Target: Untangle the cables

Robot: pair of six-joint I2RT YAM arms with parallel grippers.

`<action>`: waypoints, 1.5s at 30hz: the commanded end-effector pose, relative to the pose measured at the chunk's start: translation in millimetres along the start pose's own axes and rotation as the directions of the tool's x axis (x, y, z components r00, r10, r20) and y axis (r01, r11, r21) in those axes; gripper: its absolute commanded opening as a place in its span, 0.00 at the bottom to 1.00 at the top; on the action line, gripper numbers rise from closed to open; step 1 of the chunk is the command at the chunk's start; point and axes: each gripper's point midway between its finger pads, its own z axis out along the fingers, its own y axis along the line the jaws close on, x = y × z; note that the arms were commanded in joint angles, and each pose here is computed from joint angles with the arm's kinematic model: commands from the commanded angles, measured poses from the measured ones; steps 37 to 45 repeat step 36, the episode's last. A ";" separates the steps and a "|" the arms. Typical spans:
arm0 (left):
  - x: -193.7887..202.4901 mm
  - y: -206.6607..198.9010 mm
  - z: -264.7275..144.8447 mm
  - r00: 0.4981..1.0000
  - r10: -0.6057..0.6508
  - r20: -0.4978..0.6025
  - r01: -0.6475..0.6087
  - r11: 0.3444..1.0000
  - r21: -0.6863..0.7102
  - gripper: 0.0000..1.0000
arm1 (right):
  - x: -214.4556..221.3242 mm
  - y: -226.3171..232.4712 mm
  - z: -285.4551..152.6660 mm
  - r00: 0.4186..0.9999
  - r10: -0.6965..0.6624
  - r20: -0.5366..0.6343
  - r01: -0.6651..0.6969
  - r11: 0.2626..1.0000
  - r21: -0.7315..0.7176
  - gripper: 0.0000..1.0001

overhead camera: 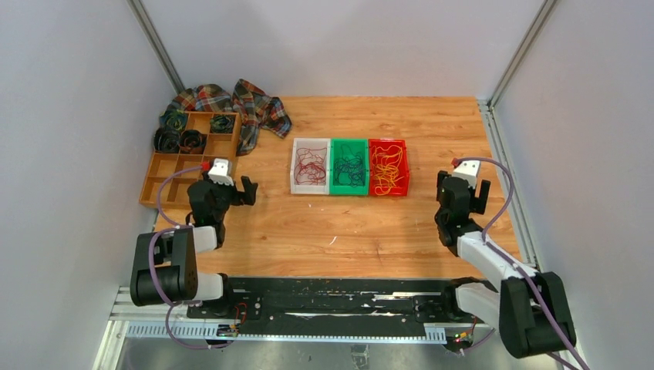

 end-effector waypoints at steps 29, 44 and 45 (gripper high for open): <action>-26.2 1.7 -5.0 0.978 0.111 0.179 -0.090 0.988 -0.122 0.98 | 25.8 51.8 28.6 0.992 0.076 0.100 -0.049 0.968 -0.245 0.88; -26.1 1.6 -5.0 0.978 0.111 0.179 -0.090 0.988 -0.122 0.98 | 25.6 52.1 28.8 0.992 0.076 0.101 -0.050 0.968 -0.246 0.88; -26.1 1.6 -5.0 0.978 0.111 0.179 -0.090 0.988 -0.122 0.98 | 25.6 52.1 28.8 0.992 0.076 0.101 -0.050 0.968 -0.246 0.88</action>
